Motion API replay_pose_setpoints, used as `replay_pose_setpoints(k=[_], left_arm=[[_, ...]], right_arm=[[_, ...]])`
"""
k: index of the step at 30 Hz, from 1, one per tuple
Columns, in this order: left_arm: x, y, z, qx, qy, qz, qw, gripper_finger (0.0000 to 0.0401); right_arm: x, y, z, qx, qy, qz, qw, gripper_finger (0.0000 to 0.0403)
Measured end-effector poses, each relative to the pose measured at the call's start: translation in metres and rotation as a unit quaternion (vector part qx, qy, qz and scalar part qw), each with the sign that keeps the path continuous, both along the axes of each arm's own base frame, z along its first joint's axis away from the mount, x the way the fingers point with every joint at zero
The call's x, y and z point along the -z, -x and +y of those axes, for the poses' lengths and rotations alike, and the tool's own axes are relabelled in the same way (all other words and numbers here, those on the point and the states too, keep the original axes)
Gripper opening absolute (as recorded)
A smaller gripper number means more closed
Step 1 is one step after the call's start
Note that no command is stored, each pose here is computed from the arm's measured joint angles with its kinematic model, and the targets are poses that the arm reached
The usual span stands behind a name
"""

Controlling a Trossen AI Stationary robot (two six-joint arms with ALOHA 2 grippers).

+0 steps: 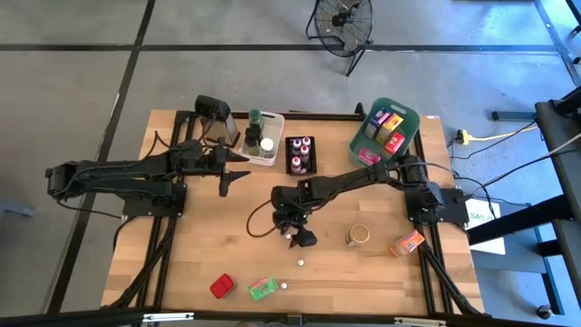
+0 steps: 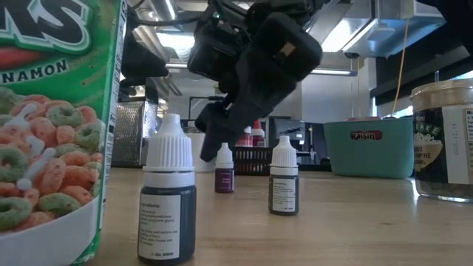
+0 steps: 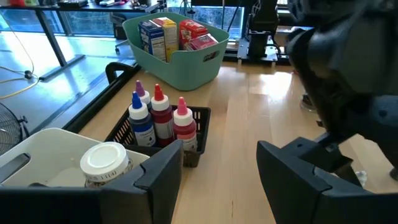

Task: Pick & Place Kitchen Items
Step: Put the small purple food coloring bottle into the black bin

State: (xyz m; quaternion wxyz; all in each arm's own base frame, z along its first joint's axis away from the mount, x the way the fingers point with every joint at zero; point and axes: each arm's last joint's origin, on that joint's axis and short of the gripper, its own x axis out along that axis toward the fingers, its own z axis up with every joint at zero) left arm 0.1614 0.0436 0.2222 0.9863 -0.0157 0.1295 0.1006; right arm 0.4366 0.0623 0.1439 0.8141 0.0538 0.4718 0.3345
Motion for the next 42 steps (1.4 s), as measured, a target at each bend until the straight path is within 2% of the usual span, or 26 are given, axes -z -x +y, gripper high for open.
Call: replay_pose_setpoints(k=[8,14,21,28,32,34,42], left_arm=[[0.000,0.000,0.000,0.000,0.000,0.001,1.000,0.0196],[0.000,0.000,0.000,0.000,0.000,0.001,1.000,0.0196],[0.000,0.000,0.000,0.000,0.000,0.001,1.000,0.0196],[0.000,0.000,0.000,0.000,0.000,0.001,1.000,0.0196],[0.000,0.000,0.000,0.000,0.000,0.001,1.000,0.0195],[0.000,0.000,0.000,0.000,0.000,0.001,1.000,0.0195],[0.000,0.000,0.000,-0.001,0.007,0.000,1.000,0.0194]], right_arm=[[0.003,0.000,-0.003,-0.003,-0.019,0.009,1.000,0.0241],[0.001,0.000,-0.006,-0.026,-0.021,-0.007,0.999,0.0231],[0.000,0.002,-0.016,-0.105,-0.030,-0.057,0.992,0.0231],[-0.007,0.003,-0.016,-0.169,-0.005,-0.124,0.978,0.0231],[-0.011,0.002,-0.019,-0.190,0.045,-0.162,0.967,0.0231],[-0.010,0.002,-0.017,-0.191,0.062,-0.163,0.966,0.0231],[-0.010,0.002,-0.011,-0.199,0.067,-0.168,0.963,0.0231]])
